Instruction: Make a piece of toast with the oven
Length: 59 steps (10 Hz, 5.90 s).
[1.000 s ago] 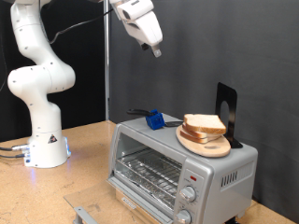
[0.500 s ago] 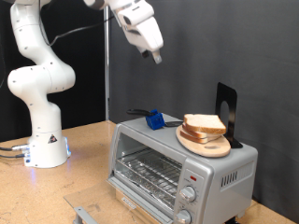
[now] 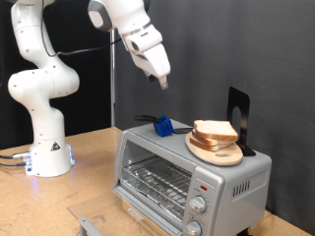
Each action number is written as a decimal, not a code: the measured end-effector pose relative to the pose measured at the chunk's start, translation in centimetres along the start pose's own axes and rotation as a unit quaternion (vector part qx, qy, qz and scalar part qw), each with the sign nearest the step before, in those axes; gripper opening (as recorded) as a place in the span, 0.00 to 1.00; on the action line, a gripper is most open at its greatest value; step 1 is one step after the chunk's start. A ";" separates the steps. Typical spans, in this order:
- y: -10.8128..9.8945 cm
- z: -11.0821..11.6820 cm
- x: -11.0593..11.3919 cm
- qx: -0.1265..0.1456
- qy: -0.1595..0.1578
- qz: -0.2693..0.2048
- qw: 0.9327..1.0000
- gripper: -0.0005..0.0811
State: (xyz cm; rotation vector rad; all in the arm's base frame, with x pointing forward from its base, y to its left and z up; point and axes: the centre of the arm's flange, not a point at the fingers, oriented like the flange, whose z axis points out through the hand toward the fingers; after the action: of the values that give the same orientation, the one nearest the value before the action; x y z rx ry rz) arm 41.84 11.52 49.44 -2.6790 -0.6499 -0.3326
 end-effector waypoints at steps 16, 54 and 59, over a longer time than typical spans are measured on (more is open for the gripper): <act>2.3 8.1 -1.0 -0.026 -0.019 -0.009 0.999 0.84; 1.6 10.5 -1.4 -0.007 -0.043 0.036 0.998 0.84; 1.7 11.0 -1.7 -0.009 -0.051 0.045 0.998 0.84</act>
State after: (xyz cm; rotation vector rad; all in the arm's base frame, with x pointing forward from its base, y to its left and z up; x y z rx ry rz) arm 42.73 13.78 38.47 -2.7469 -0.5562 -0.1786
